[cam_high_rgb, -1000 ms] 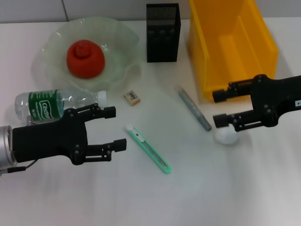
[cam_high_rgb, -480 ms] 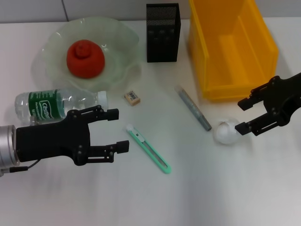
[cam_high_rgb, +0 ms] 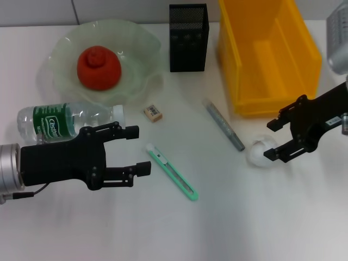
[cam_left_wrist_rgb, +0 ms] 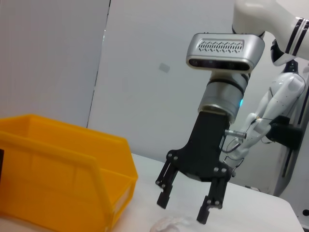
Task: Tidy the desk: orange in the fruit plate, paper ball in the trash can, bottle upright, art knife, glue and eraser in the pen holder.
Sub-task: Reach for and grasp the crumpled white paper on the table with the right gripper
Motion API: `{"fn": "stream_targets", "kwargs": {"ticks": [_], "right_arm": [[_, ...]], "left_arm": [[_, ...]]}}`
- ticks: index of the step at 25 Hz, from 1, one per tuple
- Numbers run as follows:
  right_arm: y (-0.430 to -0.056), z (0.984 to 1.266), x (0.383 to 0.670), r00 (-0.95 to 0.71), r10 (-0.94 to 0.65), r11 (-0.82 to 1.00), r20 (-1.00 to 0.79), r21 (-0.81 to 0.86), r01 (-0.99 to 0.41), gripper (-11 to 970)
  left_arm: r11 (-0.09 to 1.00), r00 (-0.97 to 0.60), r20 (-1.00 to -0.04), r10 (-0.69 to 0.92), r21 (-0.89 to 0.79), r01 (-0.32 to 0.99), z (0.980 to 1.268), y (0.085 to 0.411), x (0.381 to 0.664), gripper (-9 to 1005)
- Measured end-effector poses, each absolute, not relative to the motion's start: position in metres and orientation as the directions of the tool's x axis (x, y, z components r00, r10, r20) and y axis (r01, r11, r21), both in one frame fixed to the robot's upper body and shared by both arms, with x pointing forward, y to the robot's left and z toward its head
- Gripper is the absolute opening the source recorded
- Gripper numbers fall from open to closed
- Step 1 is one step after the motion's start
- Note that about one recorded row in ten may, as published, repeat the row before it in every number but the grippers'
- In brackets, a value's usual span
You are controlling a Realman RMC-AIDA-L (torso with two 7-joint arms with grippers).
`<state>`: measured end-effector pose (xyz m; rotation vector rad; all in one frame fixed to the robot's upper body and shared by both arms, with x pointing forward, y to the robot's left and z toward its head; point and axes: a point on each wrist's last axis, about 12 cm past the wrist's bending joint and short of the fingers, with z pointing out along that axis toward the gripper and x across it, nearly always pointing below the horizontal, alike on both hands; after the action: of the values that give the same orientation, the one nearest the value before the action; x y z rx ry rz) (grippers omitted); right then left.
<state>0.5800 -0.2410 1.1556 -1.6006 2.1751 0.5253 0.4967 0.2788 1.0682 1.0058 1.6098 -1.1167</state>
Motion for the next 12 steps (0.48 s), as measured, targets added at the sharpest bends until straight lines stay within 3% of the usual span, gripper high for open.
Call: {"fn": "stream_targets", "kwargs": {"ticks": [12], "right_arm": [[-0.230,1.127,0.585,-0.243,-0.850,0.261,-0.467,0.026,-0.965,699]], "left_arm": [[0.264,-0.274,-0.954,0.118,-0.236,0.935,1.068,0.278,0.498,849]]}}
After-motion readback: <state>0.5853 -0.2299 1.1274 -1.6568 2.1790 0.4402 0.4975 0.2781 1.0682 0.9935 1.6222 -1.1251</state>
